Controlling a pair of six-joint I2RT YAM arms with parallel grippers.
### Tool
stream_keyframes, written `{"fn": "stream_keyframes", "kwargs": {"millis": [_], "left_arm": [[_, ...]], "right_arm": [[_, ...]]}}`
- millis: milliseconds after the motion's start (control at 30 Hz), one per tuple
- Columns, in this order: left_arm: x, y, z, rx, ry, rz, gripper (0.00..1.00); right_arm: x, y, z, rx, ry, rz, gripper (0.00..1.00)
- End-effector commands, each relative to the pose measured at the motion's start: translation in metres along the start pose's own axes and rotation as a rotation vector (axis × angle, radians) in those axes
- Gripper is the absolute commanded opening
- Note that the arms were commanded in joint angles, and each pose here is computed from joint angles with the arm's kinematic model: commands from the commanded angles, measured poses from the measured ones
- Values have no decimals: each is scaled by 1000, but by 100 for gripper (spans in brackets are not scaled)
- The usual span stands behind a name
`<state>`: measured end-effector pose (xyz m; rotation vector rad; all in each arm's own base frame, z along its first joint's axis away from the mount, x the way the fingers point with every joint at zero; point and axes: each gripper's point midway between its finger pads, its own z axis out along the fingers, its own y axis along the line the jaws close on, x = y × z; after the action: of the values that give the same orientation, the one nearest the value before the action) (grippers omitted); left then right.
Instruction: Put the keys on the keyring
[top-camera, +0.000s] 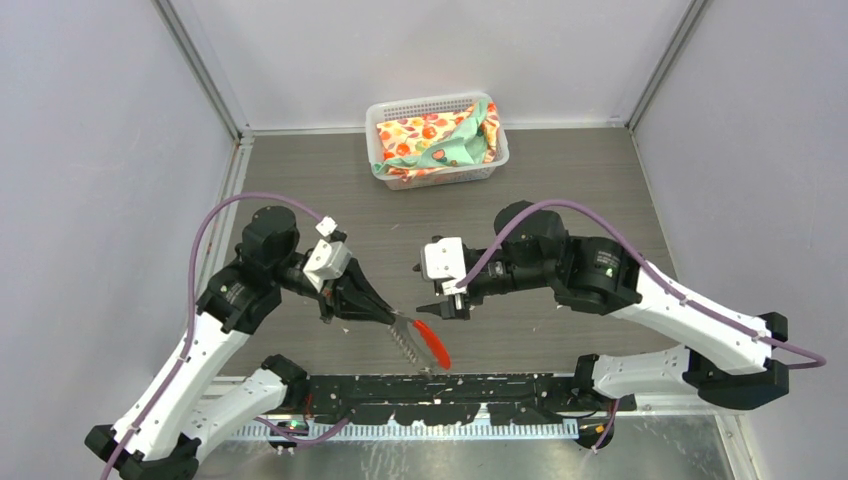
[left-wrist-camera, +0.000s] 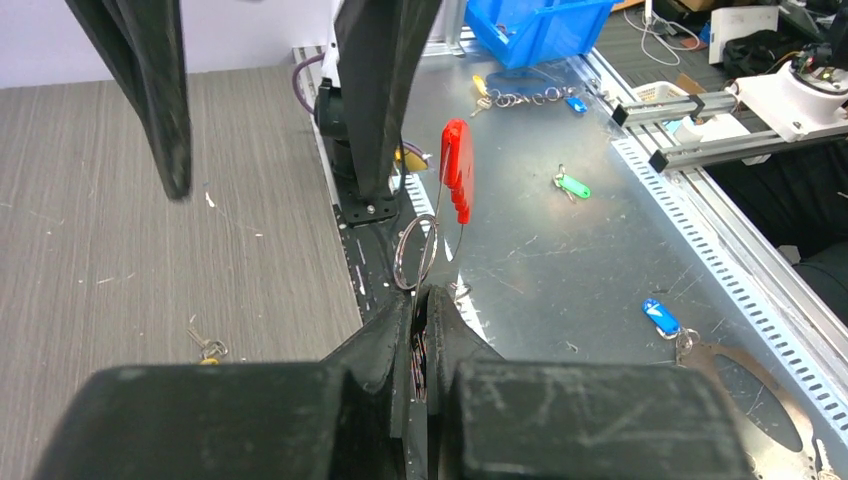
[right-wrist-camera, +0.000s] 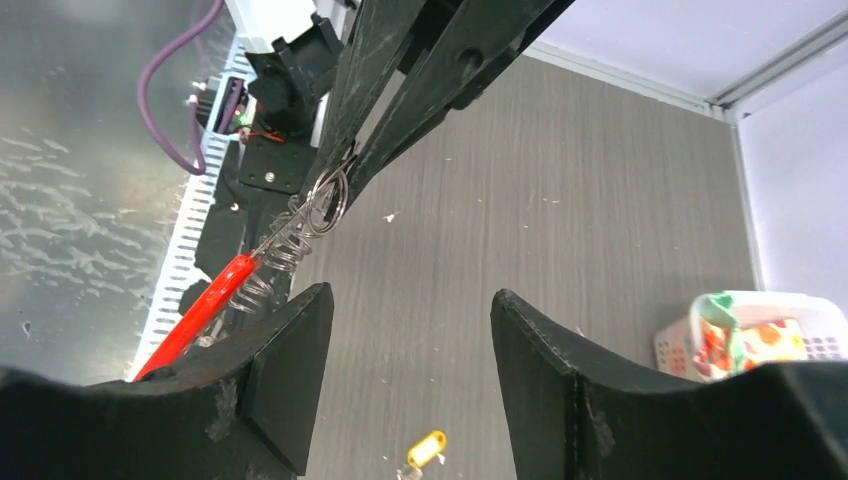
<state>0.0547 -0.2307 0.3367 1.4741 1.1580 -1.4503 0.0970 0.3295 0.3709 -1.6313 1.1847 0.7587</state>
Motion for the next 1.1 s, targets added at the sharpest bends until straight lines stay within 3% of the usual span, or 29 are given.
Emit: {"fn": "stream_keyframes", "kwargs": {"millis": [0,367,600,700,867,1067], "left_arm": [[-27,-10,-2,26,-39,90,0],[-36,-9,-1,24,-45,81,0],[-37,-7,-1,19,-51,81,0],[-37,-7,-1,24,-53,82,0],[-44,-14,-2,40,-63,107,0],[-51,-12,-2,38,-72,125,0]], "right_arm": [[-33,-3,10,34,-231,18,64],[-58,-8,10,102,-398,-36,47],[-61,9,4,37,-419,-23,47],[-55,9,5,43,-383,-17,49],[-32,-7,2,153,-296,-7,63],[-39,-2,9,115,-335,2,65]]}}
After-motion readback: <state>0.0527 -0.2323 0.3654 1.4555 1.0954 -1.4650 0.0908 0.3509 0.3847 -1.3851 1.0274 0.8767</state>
